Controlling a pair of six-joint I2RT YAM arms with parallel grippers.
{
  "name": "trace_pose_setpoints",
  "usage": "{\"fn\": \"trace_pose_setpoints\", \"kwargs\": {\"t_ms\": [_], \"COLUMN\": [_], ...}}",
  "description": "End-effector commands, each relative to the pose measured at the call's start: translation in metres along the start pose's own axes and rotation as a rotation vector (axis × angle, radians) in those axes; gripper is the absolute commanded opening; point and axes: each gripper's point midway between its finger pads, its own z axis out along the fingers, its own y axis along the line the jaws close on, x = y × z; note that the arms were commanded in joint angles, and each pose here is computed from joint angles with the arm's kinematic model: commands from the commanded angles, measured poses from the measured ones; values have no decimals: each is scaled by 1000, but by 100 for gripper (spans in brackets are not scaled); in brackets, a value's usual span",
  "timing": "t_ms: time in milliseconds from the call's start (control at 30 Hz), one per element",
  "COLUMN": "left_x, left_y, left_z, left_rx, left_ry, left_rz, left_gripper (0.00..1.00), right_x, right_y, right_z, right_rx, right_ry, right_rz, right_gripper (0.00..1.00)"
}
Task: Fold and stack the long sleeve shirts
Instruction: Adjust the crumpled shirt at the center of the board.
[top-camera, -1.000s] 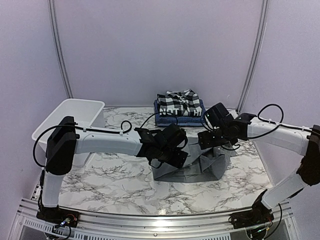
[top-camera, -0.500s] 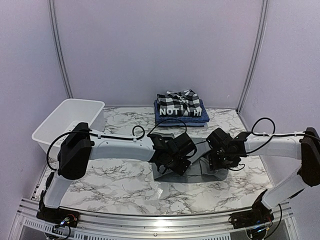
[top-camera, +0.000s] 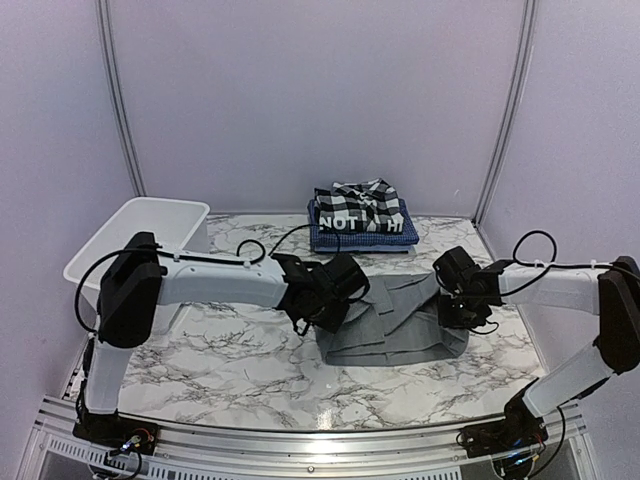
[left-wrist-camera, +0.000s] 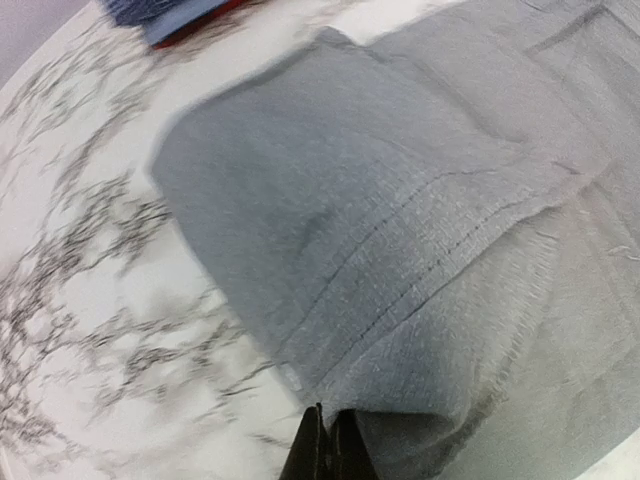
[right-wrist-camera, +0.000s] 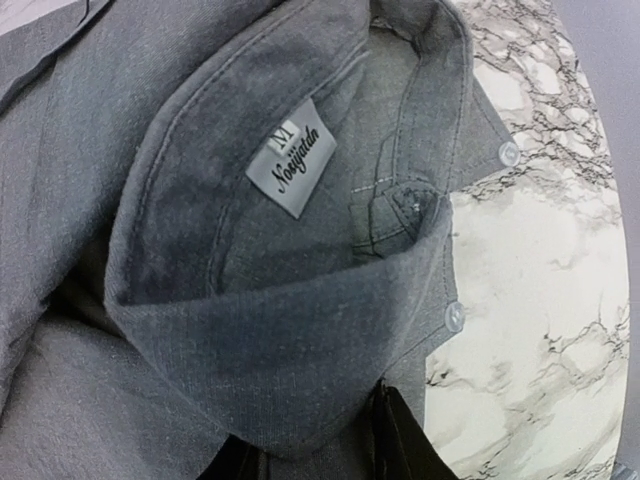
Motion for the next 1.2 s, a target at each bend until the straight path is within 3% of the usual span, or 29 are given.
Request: {"fn": "trace_pose_setpoints", "kwargs": {"t_ms": [0,233,367,633,800,967,1167], "left_x": [-19,36,72,127,124,105,71], "left_y": [82,152,152,144,154,162,149], "left_z": [-34,-51,-49,-43,-61,-73,-61], "left_rx": [-101,-154,-102,-24,-26,-39,-8], "left_ry": [-59,-35,2,76,15,-46,-42], "left_rz": [-231,-475,-555,-693,-687,-673,-565], "left_gripper": [0,0,11,15,38,49,54], "right_x": [-21,-24,-21,-17,-20,-31,-59], "right_y": [-10,-8,-5,-10,-12,-12,6], "right_z": [-2,3,6,7,0,-18,-59], "right_rx": [2,-14,-30,-6,-17,-36,-69], "right_ry": [-46,-35,-24,-17,-36,-80,-187], "right_rz": [32,23,9,-15,-12,-10,-34], "right_gripper": [29,29,31,33,39,49,61]}}
